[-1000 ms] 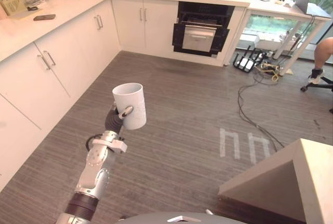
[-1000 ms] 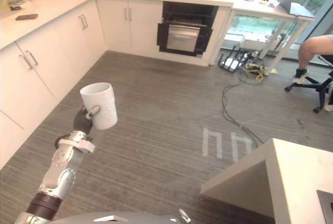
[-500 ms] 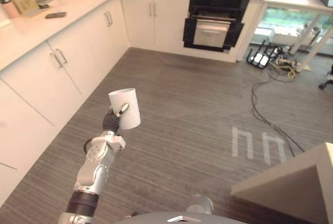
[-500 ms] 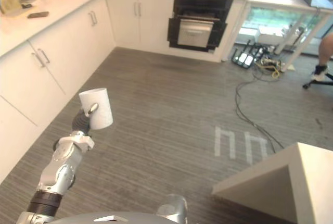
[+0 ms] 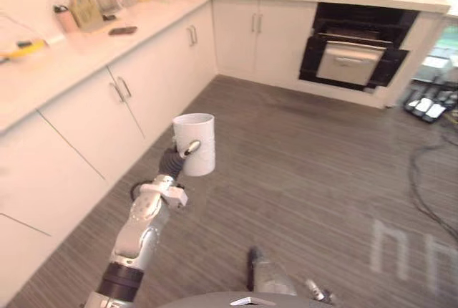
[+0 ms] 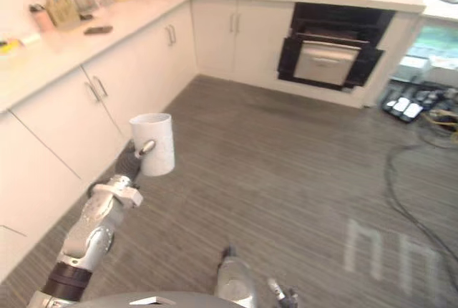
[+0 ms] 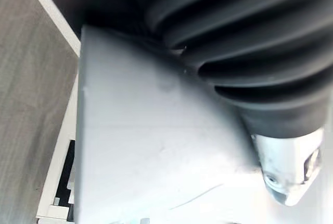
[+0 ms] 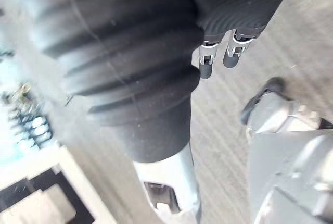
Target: Walk over to the sink, pick up the cup, carry it to the dishwasher, place the cup inside the dishwasher, then close the dishwasher door
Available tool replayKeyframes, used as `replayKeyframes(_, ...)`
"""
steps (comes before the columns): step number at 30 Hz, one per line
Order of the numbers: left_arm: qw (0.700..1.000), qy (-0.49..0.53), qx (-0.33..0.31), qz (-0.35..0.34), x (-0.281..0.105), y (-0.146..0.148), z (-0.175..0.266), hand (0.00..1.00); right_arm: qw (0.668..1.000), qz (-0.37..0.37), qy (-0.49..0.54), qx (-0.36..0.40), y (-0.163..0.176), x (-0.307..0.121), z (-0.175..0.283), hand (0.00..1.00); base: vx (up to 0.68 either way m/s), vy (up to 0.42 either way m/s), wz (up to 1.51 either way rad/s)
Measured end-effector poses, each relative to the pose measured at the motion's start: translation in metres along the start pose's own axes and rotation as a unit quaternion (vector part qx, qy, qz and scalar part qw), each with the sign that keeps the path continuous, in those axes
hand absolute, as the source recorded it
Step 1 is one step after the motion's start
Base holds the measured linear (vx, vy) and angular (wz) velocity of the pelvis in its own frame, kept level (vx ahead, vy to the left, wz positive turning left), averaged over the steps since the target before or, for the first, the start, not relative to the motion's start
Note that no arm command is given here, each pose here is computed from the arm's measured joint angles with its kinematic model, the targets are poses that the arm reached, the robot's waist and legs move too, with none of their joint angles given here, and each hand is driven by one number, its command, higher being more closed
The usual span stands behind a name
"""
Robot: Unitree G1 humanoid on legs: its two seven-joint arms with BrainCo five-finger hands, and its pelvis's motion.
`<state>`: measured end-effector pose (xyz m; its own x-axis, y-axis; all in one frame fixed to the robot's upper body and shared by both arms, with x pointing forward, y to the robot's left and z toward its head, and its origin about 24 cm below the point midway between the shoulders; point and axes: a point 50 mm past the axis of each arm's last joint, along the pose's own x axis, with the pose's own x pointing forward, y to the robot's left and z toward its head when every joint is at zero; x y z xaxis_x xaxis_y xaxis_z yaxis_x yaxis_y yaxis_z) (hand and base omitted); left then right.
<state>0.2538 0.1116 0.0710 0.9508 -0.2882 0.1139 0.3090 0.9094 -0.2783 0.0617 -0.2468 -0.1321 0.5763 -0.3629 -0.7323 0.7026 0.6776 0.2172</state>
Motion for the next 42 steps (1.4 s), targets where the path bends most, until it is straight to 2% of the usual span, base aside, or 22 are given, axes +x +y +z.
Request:
replayKeyframes(2,1.000,-0.020,-0.015,-0.019,0.003,-0.010,0.002,1.00,0.998,0.033,-0.047,-0.020,0.019,0.004,0.018,0.00,0.59,-0.226,0.27)
replayKeyframes(6,0.999,-0.029,-0.019,-0.019,0.002,-0.011,0.003,1.00,0.994,0.065,-0.089,-0.027,0.032,0.005,0.039,0.00,0.50,-0.079,-0.16)
replayKeyframes(9,0.999,-0.042,-0.020,0.001,-0.002,-0.001,0.007,1.00,0.992,0.090,-0.088,-0.004,0.048,0.016,0.052,0.00,0.56,0.032,-0.60)
replayKeyframes(13,0.998,-0.062,-0.010,0.024,-0.005,0.009,0.011,1.00,0.993,0.103,-0.051,-0.028,0.063,0.031,0.053,0.00,0.46,0.175,-0.61)
replayKeyframes(18,0.996,-0.062,-0.035,0.052,-0.017,0.033,0.007,1.00,0.997,0.042,0.058,-0.002,0.036,0.029,0.011,0.00,0.49,0.424,-0.86)
replayKeyframes(19,0.996,-0.064,-0.023,0.061,-0.023,0.041,0.009,1.00,0.995,-0.001,0.099,0.023,0.017,0.020,-0.011,0.00,0.42,0.399,-0.33)
replayKeyframes(22,0.995,-0.089,-0.010,0.053,-0.025,0.040,0.022,1.00,0.987,-0.064,0.139,0.041,-0.012,0.006,-0.030,0.00,0.40,0.314,-0.43)
replayKeyframes(25,0.993,-0.105,0.002,0.053,-0.028,0.039,0.030,1.00,0.985,-0.086,0.145,0.041,-0.026,0.000,-0.035,0.00,0.37,0.316,-0.73)
replayKeyframes(26,0.993,-0.108,0.011,0.055,-0.027,0.041,0.032,1.00,0.985,-0.076,0.147,0.048,-0.021,-0.001,-0.039,0.00,0.32,0.242,-0.44)
replayKeyframes(31,0.992,-0.125,0.017,-0.001,-0.009,0.021,0.041,1.00,0.982,-0.073,0.158,0.072,-0.019,-0.014,-0.061,0.00,0.36,0.126,-0.01)
replayKeyframes(34,0.993,-0.116,0.028,-0.009,-0.004,0.021,0.043,1.00,0.977,-0.103,0.155,0.106,-0.033,-0.022,-0.066,0.00,0.51,-0.031,0.26)
replayKeyframes(35,0.994,-0.103,0.032,-0.011,-0.004,0.022,0.039,1.00,0.972,-0.129,0.155,0.118,-0.047,-0.031,-0.070,0.00,0.57,-0.126,0.27)
replayKeyframes(38,0.998,-0.068,0.001,-0.008,-0.012,0.018,0.017,1.00,0.973,-0.161,0.120,0.117,-0.071,-0.034,-0.056,0.00,0.59,-0.147,0.09)
replayKeyframes(42,0.997,-0.056,-0.025,-0.036,-0.009,-0.002,0.007,1.00,0.981,-0.125,0.096,0.110,-0.054,-0.023,-0.046,0.00,0.57,-0.219,-0.08)
